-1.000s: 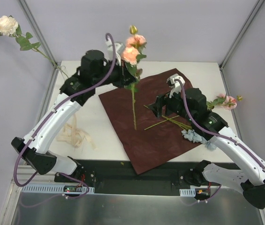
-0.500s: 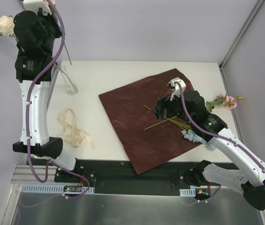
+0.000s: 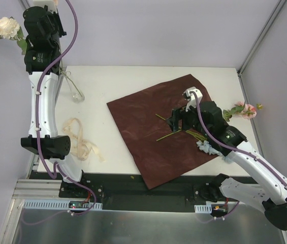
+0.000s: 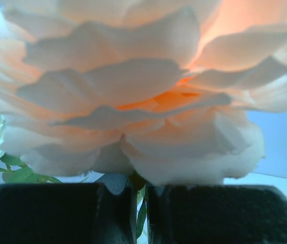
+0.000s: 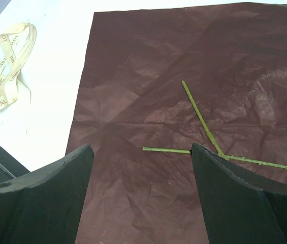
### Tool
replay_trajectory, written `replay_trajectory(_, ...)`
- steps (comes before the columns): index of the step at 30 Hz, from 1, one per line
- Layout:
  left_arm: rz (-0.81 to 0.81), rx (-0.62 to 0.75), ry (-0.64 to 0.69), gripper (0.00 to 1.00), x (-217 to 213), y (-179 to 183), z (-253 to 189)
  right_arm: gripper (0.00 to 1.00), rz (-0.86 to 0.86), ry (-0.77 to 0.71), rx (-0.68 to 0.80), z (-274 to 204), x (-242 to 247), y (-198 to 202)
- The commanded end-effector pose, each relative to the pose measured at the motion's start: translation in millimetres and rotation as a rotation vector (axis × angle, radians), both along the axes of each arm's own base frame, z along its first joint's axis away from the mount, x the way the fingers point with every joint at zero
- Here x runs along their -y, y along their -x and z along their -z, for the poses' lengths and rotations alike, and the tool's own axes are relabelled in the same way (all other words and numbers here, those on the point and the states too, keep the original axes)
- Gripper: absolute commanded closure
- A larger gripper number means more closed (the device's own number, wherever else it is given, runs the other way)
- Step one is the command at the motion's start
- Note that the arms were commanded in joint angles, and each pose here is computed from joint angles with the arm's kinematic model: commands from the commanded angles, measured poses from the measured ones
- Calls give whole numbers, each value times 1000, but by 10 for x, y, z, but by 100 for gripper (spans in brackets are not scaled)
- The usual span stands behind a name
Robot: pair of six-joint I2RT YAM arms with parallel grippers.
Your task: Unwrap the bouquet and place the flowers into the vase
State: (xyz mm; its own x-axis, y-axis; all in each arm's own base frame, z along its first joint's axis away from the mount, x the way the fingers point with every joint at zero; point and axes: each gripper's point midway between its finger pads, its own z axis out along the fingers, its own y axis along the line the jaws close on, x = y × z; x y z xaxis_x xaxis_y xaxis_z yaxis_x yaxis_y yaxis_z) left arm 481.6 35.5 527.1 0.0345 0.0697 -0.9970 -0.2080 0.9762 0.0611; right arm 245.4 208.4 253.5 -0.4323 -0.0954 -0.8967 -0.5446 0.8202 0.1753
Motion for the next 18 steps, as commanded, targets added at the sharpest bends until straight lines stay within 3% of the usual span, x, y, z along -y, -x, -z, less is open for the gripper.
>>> replay_trajectory(1, -24, 130, 23, 100, -129, 123, -393, 20, 15, -30, 11, -64, -32, -60)
replay_trajectory(18, -4, 102, 168, 100, -280, 80, -152, 20, 11, -33, -5, -14, -71, -75)
